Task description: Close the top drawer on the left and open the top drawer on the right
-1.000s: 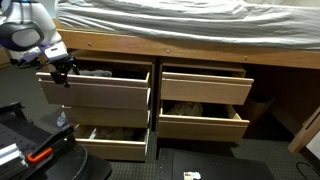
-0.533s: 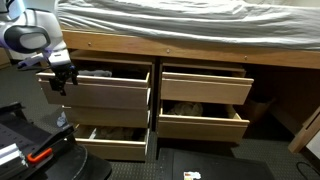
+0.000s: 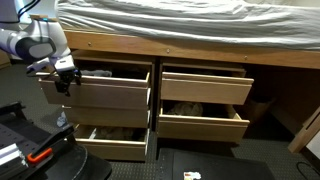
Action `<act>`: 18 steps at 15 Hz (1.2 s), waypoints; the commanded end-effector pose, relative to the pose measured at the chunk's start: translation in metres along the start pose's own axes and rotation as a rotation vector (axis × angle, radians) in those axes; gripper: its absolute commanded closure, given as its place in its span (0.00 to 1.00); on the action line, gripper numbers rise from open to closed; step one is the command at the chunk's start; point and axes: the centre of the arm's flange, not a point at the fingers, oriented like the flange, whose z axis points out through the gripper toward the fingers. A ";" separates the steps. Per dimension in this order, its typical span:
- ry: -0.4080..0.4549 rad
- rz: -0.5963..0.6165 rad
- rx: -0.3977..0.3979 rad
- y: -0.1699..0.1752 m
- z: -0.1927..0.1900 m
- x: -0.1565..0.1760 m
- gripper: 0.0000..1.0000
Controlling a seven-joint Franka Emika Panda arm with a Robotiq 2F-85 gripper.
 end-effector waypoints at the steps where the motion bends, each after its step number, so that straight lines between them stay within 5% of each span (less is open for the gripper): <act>1: 0.005 -0.007 0.122 0.026 0.056 0.013 0.00; 4: 0.050 -0.049 0.223 0.019 0.065 0.020 0.00; 6: 0.078 -0.068 0.249 -0.037 0.051 0.013 0.00; 11: 0.103 -0.033 0.452 -0.117 0.016 -0.006 0.00; 12: 0.072 -0.036 0.354 -0.144 0.006 -0.007 0.00; 14: 0.080 -0.032 0.416 -0.171 -0.008 -0.015 0.00; 18: 0.216 -0.031 0.293 -0.153 -0.026 0.011 0.00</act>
